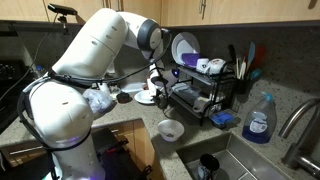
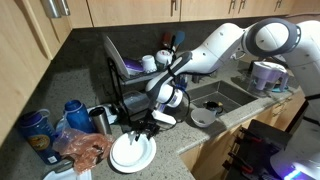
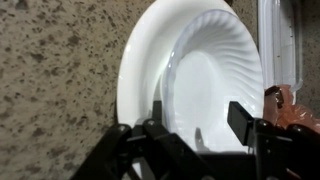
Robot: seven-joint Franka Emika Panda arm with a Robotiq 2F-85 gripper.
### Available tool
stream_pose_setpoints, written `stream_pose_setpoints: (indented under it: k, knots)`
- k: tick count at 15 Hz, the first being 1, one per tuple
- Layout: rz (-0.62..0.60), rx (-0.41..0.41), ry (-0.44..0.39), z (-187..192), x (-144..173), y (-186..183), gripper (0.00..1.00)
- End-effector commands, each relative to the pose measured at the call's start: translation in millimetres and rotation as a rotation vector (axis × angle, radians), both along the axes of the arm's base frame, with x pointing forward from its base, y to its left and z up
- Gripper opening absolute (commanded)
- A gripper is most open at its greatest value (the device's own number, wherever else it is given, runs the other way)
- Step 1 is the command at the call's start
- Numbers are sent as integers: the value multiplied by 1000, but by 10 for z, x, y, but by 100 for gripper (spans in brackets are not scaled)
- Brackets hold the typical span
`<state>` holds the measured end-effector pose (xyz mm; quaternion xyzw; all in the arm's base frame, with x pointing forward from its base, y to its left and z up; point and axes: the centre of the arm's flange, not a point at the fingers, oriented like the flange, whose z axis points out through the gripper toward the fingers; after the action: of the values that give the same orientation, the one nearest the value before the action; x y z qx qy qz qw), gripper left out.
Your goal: Move the bowl from the plate to the counter
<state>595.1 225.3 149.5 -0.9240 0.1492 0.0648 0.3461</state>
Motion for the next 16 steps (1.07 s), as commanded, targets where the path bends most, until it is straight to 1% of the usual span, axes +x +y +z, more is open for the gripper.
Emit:
stream_pose_setpoints:
  k: [1,2,3,4,5,8,9,10,12,14,16]
  knots:
    - [14,-5,-24,82,-56,65,73]
    - [20,-7,-23,82,-59,94,73]
    - [25,-9,-23,86,-64,120,64]
    - [31,-15,-24,89,-72,141,48]
    - [35,-21,-26,91,-79,150,42]
    - [42,-36,-32,106,-93,156,16]
    - [43,-40,-34,112,-96,154,10]
    - [43,-41,-37,122,-99,149,2]
    - [50,-48,-40,150,-99,146,0]
    - [74,-52,-47,232,-98,175,2]
    - [110,-65,-61,300,-107,204,2]
